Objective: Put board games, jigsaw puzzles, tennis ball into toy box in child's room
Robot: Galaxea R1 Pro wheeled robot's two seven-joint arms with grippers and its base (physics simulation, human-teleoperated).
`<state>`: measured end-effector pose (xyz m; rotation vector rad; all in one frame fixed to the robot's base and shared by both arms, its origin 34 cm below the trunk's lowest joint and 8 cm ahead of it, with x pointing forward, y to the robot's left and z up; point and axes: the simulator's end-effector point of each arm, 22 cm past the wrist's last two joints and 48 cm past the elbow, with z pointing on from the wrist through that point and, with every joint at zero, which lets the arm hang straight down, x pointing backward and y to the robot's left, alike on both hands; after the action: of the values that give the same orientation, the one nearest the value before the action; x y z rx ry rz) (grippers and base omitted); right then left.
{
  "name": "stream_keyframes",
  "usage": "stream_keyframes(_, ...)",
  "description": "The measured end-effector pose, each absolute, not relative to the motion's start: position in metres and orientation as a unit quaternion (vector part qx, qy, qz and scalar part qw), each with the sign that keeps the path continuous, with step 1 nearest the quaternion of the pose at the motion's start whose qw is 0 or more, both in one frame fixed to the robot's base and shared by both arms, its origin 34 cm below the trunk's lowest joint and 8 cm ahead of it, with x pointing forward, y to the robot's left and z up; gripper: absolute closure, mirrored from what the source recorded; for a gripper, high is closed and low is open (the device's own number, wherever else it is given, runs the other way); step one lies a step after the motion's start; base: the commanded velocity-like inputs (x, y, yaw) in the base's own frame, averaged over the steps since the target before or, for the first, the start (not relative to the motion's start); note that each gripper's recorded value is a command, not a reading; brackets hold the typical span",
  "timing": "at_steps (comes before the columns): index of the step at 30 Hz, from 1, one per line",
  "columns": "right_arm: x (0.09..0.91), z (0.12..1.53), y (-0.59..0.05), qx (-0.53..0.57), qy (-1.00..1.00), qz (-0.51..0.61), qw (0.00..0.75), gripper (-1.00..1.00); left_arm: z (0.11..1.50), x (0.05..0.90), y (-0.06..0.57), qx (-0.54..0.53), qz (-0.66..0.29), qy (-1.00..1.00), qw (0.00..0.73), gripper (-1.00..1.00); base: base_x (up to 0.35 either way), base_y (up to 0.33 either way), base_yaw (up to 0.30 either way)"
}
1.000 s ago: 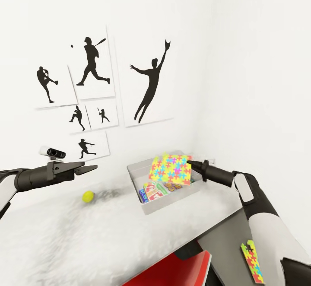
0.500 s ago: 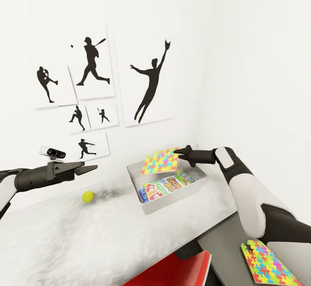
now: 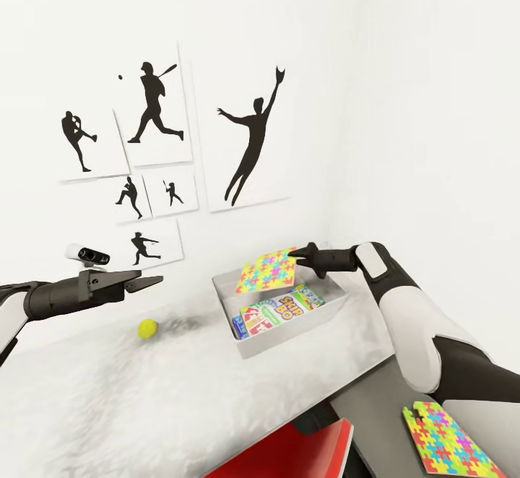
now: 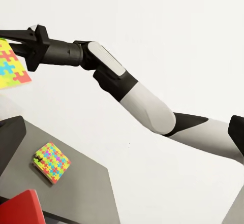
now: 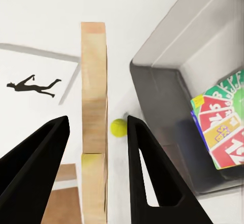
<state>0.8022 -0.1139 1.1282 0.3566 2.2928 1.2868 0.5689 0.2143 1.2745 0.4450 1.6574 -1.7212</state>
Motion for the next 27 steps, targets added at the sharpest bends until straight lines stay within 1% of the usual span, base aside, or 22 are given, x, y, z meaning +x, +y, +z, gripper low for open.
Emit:
stream_keyframes(5, 0.801, 1.125, -0.114, 0.125, 0.844, 0.463, 0.241, 1.00, 1.275, 0.569, 0.214, 0.172, -0.664, 0.639, 0.348, -1.00, 0.000, 0.000, 0.000)
stream_keyframes(11, 0.790, 1.109, -0.101, 0.070, 0.876, 0.417, 0.232, 1.00, 1.275, 0.569, 0.214, 0.172, -0.664, 0.639, 0.348, -1.00, 0.000, 0.000, 0.000)
stream_keyframes(18, 0.786, 1.126, -0.101, 0.044, 0.857, 0.453, 0.240, 1.00, 1.275, 0.569, 0.214, 0.172, -0.664, 0.639, 0.348, -1.00, 0.000, 0.000, 0.000)
stream_keyframes(27, 0.787, 1.131, -0.113, 0.043, 0.849, 0.465, 0.246, 1.00, 1.274, 0.569, 0.214, 0.172, -0.664, 0.639, 0.348, -1.00, 0.000, 0.000, 0.000)
